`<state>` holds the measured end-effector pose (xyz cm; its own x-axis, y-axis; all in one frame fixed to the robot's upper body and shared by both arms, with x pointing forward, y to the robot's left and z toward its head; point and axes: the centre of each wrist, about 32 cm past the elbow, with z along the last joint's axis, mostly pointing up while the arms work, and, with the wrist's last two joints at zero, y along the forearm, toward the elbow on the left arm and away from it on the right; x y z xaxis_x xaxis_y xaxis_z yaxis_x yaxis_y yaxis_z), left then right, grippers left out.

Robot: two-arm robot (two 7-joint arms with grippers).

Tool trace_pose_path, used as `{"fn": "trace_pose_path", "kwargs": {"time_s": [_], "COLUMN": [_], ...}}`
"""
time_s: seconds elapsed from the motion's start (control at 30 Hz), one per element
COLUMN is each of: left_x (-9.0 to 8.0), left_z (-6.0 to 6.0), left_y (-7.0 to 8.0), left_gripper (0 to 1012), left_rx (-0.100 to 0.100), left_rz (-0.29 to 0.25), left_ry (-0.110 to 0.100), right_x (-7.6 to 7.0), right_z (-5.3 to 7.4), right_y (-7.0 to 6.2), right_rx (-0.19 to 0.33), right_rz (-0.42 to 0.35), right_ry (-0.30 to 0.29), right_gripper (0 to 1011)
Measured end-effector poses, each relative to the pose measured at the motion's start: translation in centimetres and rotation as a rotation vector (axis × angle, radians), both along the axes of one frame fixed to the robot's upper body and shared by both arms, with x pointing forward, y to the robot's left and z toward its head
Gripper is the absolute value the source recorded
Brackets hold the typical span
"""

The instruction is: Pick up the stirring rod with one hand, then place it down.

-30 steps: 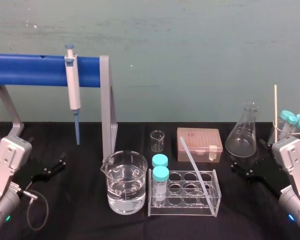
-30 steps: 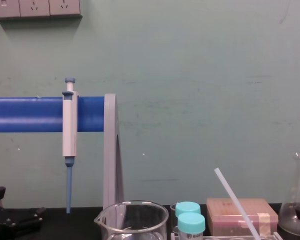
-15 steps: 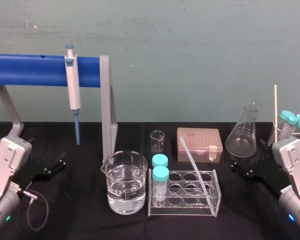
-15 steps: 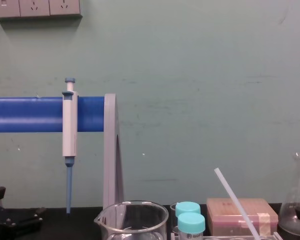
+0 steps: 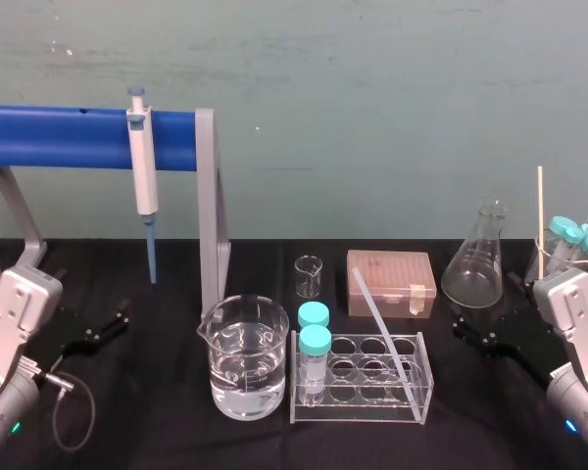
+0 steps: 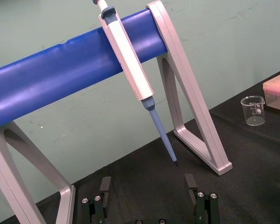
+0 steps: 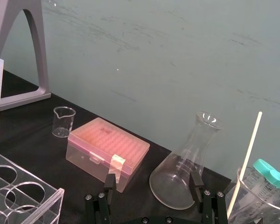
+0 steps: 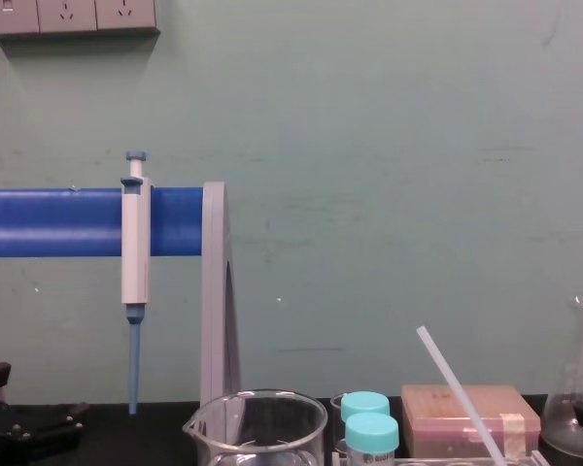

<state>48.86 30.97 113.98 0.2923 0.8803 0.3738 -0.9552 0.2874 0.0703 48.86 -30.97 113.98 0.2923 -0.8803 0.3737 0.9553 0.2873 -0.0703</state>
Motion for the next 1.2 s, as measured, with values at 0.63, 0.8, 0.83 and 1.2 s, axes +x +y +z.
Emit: {"fn": "trace_pose_path", "kwargs": {"time_s": [0.63, 0.8, 0.83, 1.2], "left_x": [0.0, 0.0, 0.0, 0.0], "left_z": [0.0, 0.0, 0.0, 0.0], "left_y": [0.0, 0.0, 0.0, 0.0], "left_gripper": [1000, 1000, 1000, 1000], "left_rx": [0.000, 0.000, 0.000, 0.000], "left_rz": [0.000, 0.000, 0.000, 0.000], "left_ry": [0.000, 0.000, 0.000, 0.000], "right_x": [0.0, 0.0, 0.0, -0.8], "right_z": [0.0, 0.0, 0.1, 2.0], "right_y": [0.0, 0.0, -0.1, -0.2], "right_rx": [0.000, -0.001, -0.002, 0.025], "right_rz": [0.000, 0.000, 0.001, 0.050], "right_ry": [0.000, -0.002, -0.007, -0.118], "right_gripper": [1003, 1003, 1003, 1003]}}
